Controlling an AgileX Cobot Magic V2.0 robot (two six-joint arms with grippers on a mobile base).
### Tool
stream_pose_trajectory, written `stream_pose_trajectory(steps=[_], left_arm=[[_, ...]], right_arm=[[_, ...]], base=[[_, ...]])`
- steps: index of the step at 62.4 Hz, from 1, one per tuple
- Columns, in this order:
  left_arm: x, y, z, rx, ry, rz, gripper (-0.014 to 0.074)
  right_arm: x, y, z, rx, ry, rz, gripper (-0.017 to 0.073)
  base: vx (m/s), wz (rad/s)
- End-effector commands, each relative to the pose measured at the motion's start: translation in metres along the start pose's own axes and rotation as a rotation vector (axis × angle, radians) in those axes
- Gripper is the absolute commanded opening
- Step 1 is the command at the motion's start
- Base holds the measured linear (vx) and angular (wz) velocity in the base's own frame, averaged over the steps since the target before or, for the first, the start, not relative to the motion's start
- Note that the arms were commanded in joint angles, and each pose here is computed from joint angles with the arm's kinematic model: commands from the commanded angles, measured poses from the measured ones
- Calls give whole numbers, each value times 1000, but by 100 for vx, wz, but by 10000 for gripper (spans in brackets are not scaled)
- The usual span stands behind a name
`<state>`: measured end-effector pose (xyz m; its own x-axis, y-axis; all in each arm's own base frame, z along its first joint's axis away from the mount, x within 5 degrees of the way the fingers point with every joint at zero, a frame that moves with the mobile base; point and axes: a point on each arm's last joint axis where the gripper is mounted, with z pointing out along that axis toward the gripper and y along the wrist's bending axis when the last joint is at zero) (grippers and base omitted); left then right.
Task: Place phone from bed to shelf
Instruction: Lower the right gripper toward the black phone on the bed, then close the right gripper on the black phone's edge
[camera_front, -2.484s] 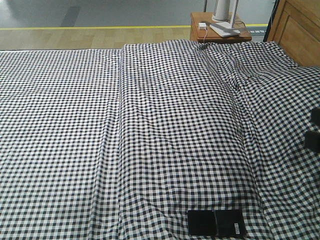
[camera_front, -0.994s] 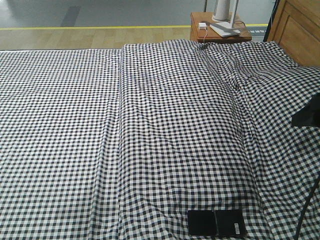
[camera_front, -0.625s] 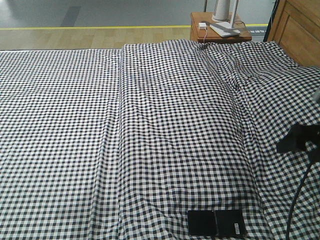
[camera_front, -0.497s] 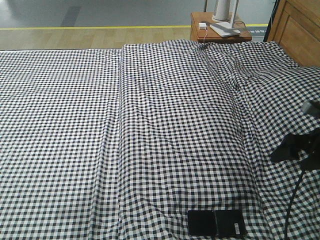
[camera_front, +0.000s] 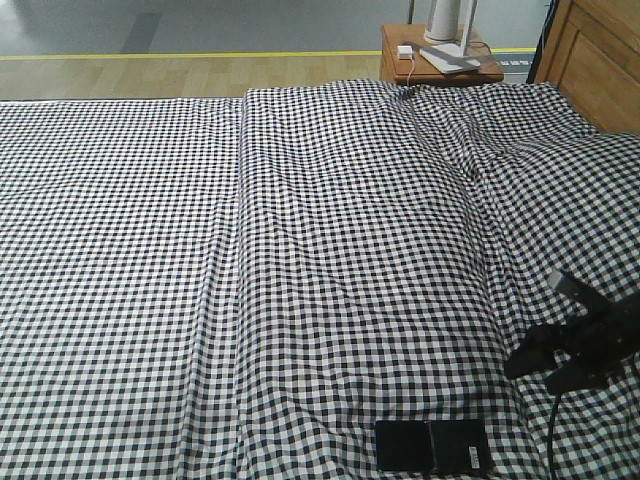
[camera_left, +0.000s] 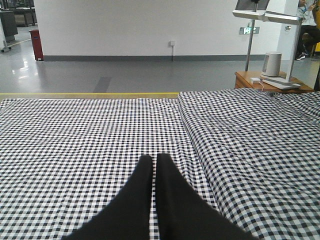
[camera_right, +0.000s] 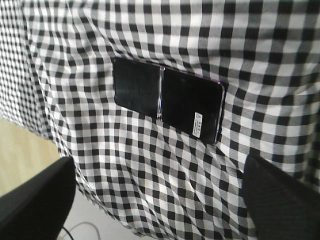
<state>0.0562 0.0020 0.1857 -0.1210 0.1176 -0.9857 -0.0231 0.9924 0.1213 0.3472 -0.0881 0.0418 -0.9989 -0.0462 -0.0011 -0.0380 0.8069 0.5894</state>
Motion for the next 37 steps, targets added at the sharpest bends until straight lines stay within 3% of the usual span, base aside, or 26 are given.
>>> stream_pose_trajectory(steps=[1, 19, 37], left_arm=[[-14, 2, -3, -10, -107, -14, 1], [-14, 2, -3, -10, -107, -14, 1], [-14, 2, -3, -10, -107, -14, 1]], right_arm=[[-5, 4, -6, -50, -29, -32, 622], [1, -19, 45, -185, -28, -10, 610], [12, -41, 85, -204, -16, 0, 601]], base=[[0, 0], [0, 0], [0, 0]])
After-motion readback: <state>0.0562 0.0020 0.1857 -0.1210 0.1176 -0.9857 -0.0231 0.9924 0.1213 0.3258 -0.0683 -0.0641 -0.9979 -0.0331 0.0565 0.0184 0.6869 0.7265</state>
